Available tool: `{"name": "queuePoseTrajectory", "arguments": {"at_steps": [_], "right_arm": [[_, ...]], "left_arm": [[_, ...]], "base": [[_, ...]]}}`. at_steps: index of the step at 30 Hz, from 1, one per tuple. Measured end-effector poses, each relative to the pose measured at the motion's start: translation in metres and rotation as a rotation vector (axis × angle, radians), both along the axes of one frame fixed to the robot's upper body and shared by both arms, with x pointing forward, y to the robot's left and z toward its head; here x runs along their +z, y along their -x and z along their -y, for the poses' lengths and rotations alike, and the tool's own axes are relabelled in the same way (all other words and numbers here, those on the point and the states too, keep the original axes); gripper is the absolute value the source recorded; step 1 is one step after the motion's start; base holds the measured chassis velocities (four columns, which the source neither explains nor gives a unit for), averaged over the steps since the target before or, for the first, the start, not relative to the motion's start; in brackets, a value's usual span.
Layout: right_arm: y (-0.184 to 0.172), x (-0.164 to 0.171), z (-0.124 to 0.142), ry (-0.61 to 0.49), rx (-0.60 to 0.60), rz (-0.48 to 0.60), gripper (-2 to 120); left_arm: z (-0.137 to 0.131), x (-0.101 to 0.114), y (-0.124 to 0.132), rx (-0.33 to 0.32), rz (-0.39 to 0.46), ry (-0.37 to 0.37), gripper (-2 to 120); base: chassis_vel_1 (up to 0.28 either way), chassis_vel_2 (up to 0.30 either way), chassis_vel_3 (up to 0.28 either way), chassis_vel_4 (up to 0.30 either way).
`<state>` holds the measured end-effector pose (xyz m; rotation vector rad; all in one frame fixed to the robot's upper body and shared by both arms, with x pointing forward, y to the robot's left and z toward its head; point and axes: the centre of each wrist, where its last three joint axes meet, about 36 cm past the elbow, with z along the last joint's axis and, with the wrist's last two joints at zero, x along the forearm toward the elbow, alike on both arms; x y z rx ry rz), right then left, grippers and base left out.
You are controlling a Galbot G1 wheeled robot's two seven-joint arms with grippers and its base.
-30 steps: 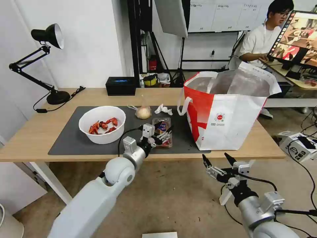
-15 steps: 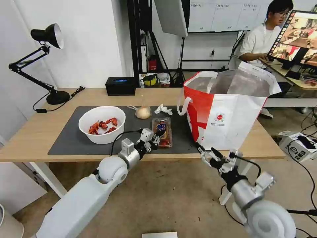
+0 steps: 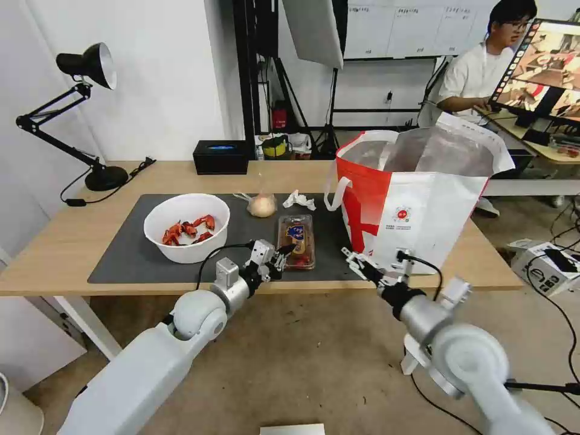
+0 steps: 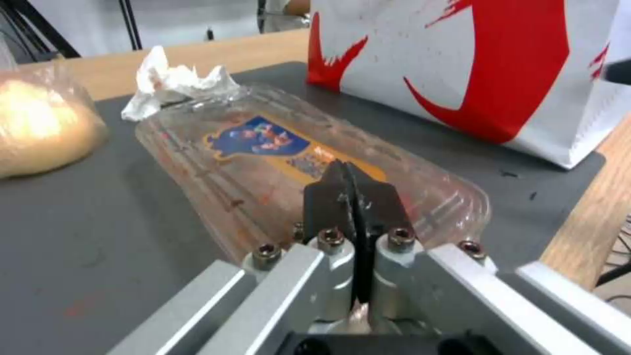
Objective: Pick up the trash from the table and place it into the takeout bag.
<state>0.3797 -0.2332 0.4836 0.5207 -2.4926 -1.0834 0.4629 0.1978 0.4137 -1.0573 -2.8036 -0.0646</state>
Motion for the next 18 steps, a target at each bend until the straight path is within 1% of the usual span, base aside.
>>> {"name": "queuePoseTrajectory", "arguments": {"at_steps": [2,7,9,10,13,18], "right_arm": [[-0.014,0.001,-0.005,-0.006,0.0,-0.005,100],[-0.029,0.003,-0.013,-0.003,0.002,-0.01,100],[-0.043,0.004,-0.02,0.012,-0.01,-0.024,100],[-0.043,0.004,-0.02,0.012,-0.01,-0.024,100],[-0.06,0.007,-0.025,0.025,-0.031,-0.051,100],[-0.074,0.01,-0.029,0.039,-0.022,-0.076,100]], "left_arm": [[0.0,-0.001,0.0,-0.002,-0.003,0.0,0],[0.0,-0.002,0.0,-0.006,-0.004,0.0,0],[0.0,-0.003,0.0,-0.004,-0.006,0.001,0],[0.0,-0.003,0.0,-0.004,-0.006,0.001,0],[-0.002,-0.005,0.002,0.003,-0.01,0.004,0],[-0.002,-0.007,0.005,0.008,-0.011,0.007,0]], "base": [[0.0,0.0,0.0,0.0],[0.0,0.0,0.0,0.0],[0.0,0.0,0.0,0.0],[0.0,0.0,0.0,0.0],[0.0,0.0,0.0,0.0],[0.0,0.0,0.0,0.0]]}}
